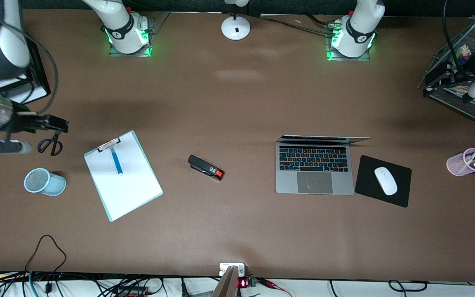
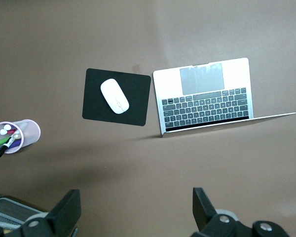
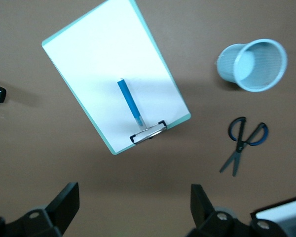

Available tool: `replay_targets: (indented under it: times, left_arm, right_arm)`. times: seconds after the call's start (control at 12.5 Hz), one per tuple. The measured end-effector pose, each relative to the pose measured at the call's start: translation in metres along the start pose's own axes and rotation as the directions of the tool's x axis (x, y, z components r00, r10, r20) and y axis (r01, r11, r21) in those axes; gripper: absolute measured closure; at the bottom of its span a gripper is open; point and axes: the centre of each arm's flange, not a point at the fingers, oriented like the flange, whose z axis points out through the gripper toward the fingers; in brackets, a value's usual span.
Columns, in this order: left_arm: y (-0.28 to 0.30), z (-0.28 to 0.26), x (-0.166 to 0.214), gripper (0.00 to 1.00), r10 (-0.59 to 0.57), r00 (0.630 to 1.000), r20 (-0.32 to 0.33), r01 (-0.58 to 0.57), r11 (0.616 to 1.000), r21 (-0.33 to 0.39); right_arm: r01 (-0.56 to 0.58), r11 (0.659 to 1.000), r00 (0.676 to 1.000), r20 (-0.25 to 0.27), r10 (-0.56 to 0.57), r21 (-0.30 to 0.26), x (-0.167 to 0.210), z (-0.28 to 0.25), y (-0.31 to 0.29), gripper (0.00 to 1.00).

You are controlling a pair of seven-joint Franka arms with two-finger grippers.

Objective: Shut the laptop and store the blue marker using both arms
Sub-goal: 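Reach the right gripper to the blue marker on the clipboard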

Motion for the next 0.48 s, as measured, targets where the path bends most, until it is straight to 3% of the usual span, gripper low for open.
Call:
replay_targets:
  times: [0.32, 0.48]
  left_arm:
    - [0.004, 0.0, 0.0, 0.0, 0.007, 1.0, 0.0, -0.007, 1.0, 0.0]
    - [0.002, 0.001, 0.0, 0.0, 0.004, 1.0, 0.002, -0.004, 1.0, -0.001]
  right_arm:
    - [0.049, 0.999, 0.998, -0.046, -0.05, -0.012, 0.035, 0.044, -0.03, 0.0]
    - [0.081, 0.997, 0.996, -0.046, -0.081, -0.015, 0.05, 0.071, -0.034, 0.0]
